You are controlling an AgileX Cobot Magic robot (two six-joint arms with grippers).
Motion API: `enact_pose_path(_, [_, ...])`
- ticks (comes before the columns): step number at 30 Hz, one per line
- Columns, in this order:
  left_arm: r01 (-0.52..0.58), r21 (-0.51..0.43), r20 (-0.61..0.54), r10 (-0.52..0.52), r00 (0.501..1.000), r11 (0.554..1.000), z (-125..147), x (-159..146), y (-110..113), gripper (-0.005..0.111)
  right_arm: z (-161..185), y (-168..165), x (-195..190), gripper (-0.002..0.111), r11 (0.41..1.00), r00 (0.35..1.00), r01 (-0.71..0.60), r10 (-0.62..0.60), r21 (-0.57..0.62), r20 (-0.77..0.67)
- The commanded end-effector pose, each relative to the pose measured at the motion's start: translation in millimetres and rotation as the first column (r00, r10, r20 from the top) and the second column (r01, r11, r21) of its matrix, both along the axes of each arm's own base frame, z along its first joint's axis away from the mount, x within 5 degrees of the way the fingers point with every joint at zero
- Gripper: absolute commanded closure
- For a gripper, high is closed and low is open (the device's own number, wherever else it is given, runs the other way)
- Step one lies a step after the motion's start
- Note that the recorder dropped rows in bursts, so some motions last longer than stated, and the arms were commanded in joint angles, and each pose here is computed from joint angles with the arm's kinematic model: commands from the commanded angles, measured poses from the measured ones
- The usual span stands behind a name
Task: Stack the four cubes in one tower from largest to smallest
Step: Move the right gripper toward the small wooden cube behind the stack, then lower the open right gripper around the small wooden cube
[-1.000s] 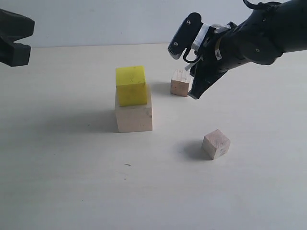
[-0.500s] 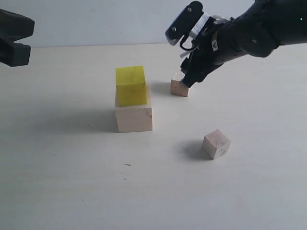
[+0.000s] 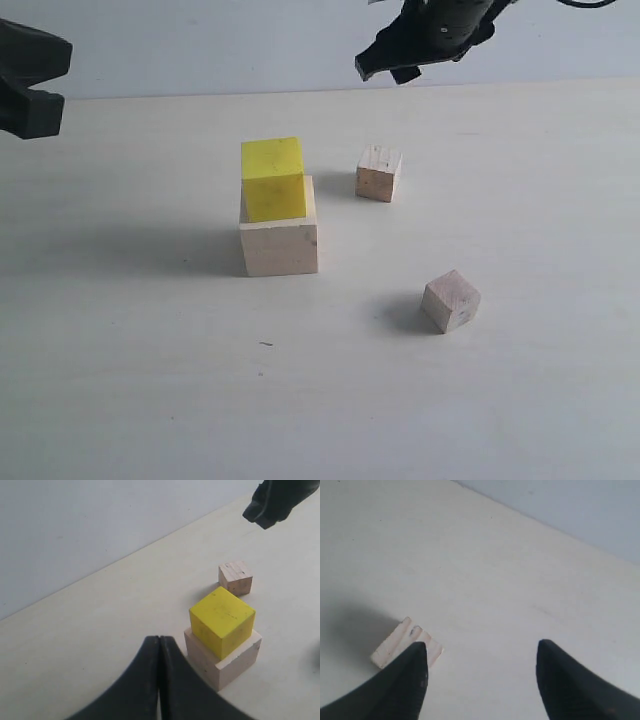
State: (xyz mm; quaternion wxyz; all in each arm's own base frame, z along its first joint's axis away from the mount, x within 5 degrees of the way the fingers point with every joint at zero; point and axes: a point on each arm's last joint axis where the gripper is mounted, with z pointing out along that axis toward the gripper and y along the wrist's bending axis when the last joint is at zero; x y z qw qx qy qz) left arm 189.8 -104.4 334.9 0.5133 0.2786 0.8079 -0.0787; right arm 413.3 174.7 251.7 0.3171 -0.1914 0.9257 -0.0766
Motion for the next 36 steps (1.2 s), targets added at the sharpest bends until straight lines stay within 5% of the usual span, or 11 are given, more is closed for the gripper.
enact_pose_path(1, [-0.007,-0.023,-0.008,0.007,1.0,1.0,0.2,-1.1,-0.5,0.107,-9.5,6.6,10.3,0.048,0.99,0.989,0.115,-0.106,0.076,-0.104])
enact_pose_path(7, [-0.009,-0.026,-0.009,0.009,1.0,1.0,0.2,-1.1,-0.5,0.107,-14.6,22.2,21.6,0.048,0.969,0.966,0.181,-0.143,0.169,-0.215])
enact_pose_path(23, [-0.009,-0.025,-0.011,0.009,1.0,1.0,0.1,-1.1,-0.4,0.107,-43.4,18.2,42.1,0.048,0.96,0.91,0.267,-0.224,0.081,-0.35])
enact_pose_path(31, [-0.009,-0.025,-0.011,0.009,1.0,1.0,0.1,-1.1,-0.4,0.107,-53.9,21.5,50.2,0.048,0.876,0.867,0.381,-0.227,0.297,-0.443])
enact_pose_path(36, [-0.014,-0.033,-0.015,0.013,1.0,0.999,0.1,-1.2,-0.4,0.107,-64.0,20.6,53.6,0.048,0.849,0.847,0.422,-0.245,0.318,-0.471])
